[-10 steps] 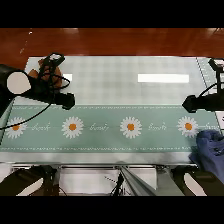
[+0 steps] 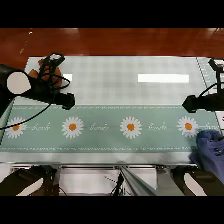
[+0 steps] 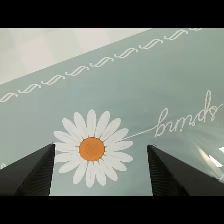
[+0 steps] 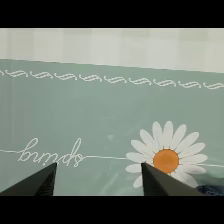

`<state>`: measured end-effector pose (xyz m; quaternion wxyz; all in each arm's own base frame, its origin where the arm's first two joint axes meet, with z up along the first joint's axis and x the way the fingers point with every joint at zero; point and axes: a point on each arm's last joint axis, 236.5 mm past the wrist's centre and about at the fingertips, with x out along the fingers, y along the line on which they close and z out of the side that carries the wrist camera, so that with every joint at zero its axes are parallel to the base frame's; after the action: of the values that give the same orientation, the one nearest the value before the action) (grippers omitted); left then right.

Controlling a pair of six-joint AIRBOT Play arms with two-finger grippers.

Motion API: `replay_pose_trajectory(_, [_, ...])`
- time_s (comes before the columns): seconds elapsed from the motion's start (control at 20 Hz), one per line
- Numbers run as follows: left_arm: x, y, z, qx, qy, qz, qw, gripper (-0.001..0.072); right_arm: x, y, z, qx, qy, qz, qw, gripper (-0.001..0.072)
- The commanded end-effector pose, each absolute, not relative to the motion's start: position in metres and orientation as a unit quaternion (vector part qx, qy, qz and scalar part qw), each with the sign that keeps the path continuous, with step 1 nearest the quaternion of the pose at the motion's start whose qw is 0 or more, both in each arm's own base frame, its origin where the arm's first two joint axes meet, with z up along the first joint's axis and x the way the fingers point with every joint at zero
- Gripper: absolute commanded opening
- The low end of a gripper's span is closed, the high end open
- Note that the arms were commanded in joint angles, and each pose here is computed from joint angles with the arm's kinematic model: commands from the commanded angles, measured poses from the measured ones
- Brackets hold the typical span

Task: Fold the shirts.

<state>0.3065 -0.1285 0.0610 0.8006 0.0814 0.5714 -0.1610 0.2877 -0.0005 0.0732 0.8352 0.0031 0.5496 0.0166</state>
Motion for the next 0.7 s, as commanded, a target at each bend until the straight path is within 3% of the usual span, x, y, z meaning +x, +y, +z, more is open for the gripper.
replay_pose_trajectory(0.0, [0.307, -0.129, 0.061, 0.082, 0.571, -0.161, 0.8, 0.0717, 0.288, 0.0, 0.074, 0.003, 0.549, 0.017, 0.835, 0.0616])
replay_pose_trajectory(0.35, [0.307, -0.129, 0.061, 0.081, 0.571, -0.161, 0.801, 0.0717, 0.288, 0.0, 0.074, 0.004, 0.549, 0.017, 0.836, 0.0616])
replay_pose_trajectory(0.65, [0.321, -0.134, 0.066, 0.076, 0.544, -0.164, 0.819, 0.0718, 0.312, -0.001, 0.085, 0.004, 0.502, 0.015, 0.865, 0.0615])
